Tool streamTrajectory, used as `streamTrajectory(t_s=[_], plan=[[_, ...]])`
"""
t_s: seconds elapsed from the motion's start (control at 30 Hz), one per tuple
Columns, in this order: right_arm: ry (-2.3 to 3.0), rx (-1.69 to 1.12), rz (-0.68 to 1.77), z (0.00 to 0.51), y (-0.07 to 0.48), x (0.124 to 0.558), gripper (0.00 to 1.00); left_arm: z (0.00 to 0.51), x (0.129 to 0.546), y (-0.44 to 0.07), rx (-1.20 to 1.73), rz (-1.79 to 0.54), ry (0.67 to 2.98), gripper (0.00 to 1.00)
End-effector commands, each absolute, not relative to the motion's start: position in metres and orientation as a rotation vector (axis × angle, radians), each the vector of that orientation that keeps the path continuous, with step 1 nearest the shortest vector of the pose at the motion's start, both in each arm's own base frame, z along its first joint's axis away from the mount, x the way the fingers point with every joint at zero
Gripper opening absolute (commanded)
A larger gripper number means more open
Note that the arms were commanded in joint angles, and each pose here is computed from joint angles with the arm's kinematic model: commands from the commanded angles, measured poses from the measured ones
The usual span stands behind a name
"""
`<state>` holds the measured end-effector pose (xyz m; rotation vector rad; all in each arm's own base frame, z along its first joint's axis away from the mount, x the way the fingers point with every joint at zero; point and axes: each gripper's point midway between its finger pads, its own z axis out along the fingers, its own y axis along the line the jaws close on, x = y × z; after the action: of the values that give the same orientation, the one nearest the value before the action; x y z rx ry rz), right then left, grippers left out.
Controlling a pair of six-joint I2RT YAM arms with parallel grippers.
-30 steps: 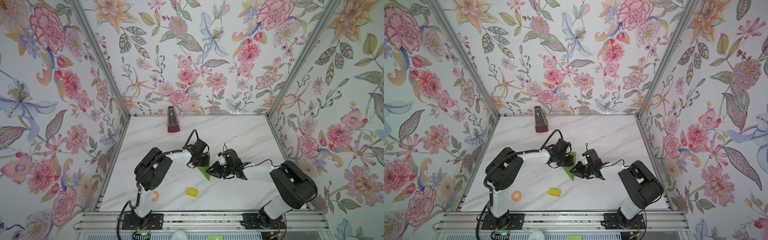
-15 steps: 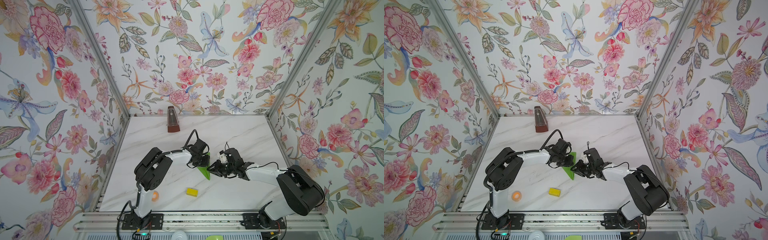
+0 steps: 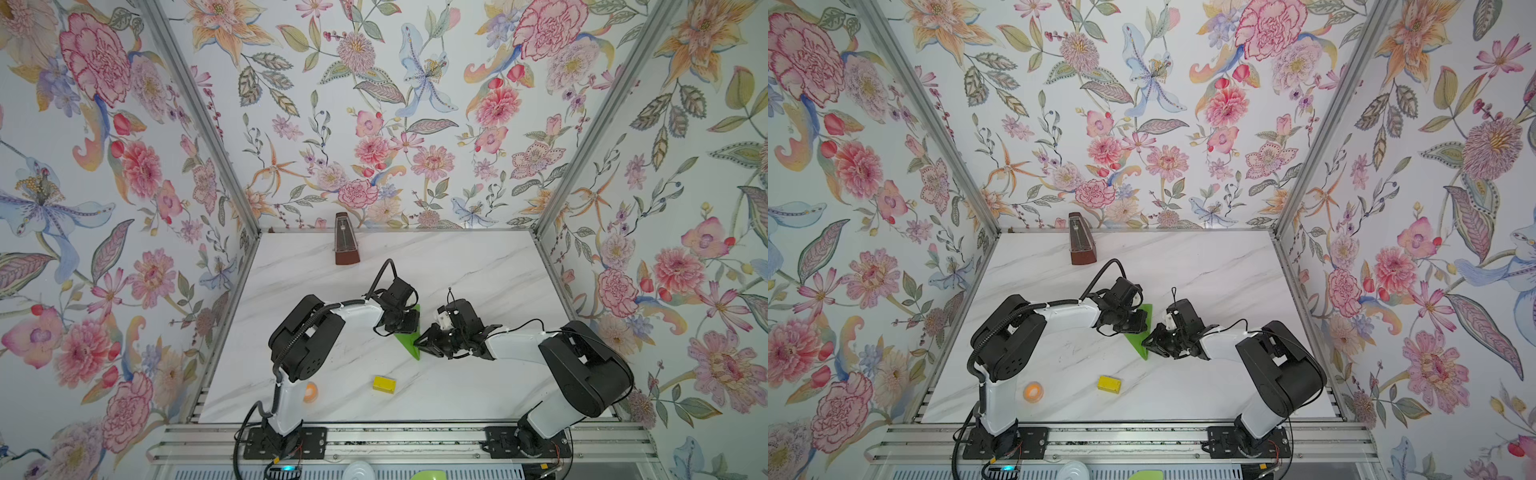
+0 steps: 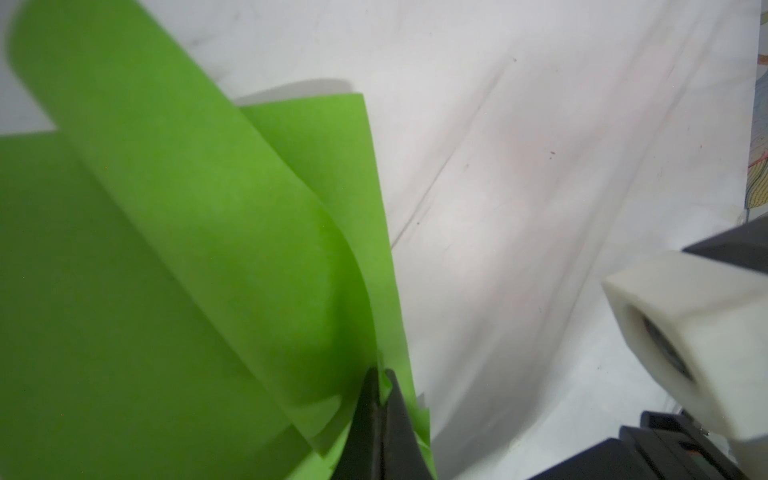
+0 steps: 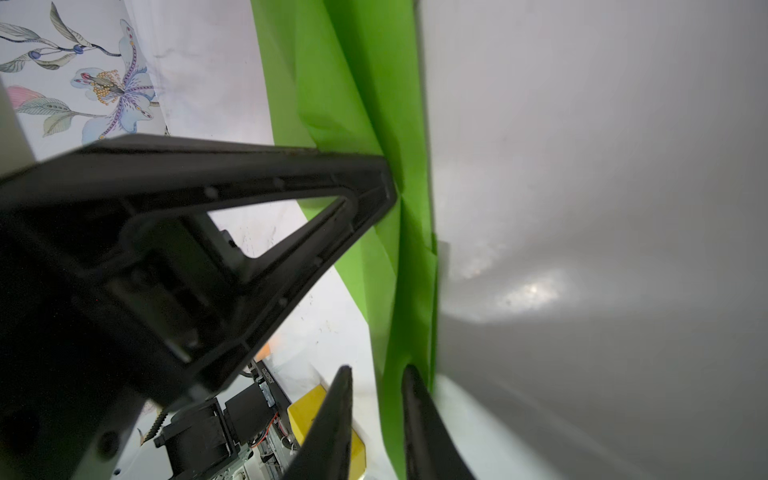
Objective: Fold a paper plane with a square sheet of paper (fold left side to right side)
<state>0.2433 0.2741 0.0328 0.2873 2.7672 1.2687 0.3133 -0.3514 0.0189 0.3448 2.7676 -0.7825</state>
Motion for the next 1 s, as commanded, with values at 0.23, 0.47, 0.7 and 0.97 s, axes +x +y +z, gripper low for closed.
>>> streamTrajectory(t_s=[0.23, 0.47, 0.7, 0.97], plan=[[2.829, 0.324, 1.253, 0.01, 0.269, 0.229, 0.09, -0.01, 0.302, -0.32, 0.287, -0.636, 2.881, 0.0], [2.864, 0.352, 1.226, -0.001, 0.262, 0.22, 0.0, -0.005, 0.307, -0.318, 0.27, -0.631, 2.864, 0.0], [2.904, 0.384, 1.181, -0.012, 0.255, 0.212, 0.07, -0.004, 0.31, -0.316, 0.266, -0.603, 2.856, 0.03], [2.877, 0.342, 1.097, 0.012, 0.249, 0.222, 0.17, -0.018, 0.302, -0.306, 0.29, -0.553, 2.903, 0.01]])
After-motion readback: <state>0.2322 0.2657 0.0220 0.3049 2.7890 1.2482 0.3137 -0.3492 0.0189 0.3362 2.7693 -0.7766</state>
